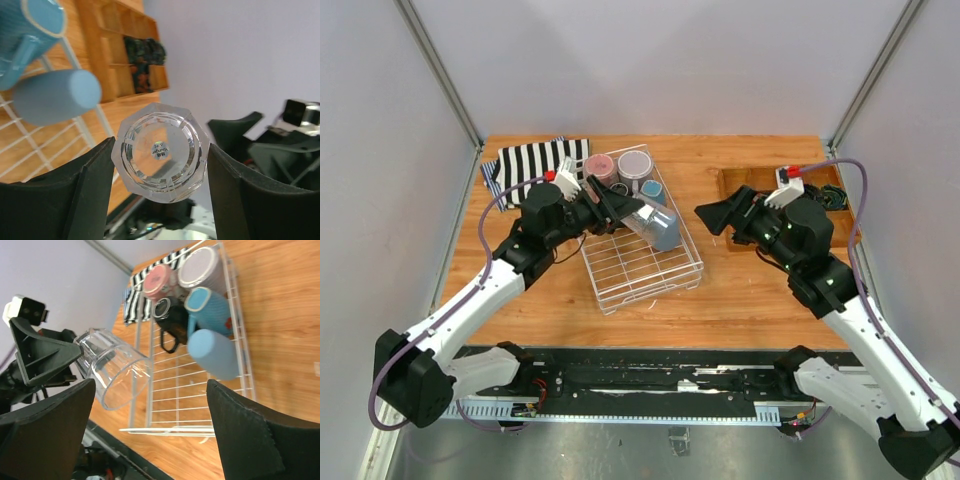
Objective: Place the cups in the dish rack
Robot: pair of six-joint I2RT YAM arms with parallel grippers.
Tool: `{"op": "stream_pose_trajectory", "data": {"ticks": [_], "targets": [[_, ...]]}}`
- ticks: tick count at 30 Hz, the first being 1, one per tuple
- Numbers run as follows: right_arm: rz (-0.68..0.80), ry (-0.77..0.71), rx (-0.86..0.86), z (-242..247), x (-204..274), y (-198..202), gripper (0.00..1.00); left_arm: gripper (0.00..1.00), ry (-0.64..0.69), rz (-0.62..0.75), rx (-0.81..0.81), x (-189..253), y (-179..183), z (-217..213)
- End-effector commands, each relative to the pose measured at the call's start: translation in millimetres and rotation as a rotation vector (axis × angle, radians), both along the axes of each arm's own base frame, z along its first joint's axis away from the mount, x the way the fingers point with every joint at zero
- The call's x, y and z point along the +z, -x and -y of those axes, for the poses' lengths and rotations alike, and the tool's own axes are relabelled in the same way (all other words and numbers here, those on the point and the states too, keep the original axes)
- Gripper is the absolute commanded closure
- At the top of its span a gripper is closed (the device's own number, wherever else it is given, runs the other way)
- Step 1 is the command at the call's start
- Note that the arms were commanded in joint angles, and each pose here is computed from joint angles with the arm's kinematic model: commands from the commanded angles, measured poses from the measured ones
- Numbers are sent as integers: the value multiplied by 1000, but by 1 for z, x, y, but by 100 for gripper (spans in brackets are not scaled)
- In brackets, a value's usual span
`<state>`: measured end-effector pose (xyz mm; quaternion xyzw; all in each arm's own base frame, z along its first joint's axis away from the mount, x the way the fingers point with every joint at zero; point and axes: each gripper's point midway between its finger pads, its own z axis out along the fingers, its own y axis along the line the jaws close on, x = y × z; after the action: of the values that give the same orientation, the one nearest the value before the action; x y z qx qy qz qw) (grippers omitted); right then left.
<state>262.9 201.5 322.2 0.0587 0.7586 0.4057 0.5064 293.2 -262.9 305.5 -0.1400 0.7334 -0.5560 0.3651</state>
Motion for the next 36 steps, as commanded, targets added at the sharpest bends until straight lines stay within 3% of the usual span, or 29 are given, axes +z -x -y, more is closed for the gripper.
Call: {"op": "stream_pose_trajectory", "data": {"ticks": [1,13,21,36], "targets": [[-9,194,-113,44,-21,2,6,92,-274,127,25,-25,-4,-21],[-16,309,-124,64,-26,6,3,93,-624,276,34,-56,-11,-19],[-14,349,-114,67,-26,8,2,93,-811,340,124,-66,-20,-20],[-12,397,-126,77,-28,11,0,94,-981,311,145,-107,-38,-22]]}}
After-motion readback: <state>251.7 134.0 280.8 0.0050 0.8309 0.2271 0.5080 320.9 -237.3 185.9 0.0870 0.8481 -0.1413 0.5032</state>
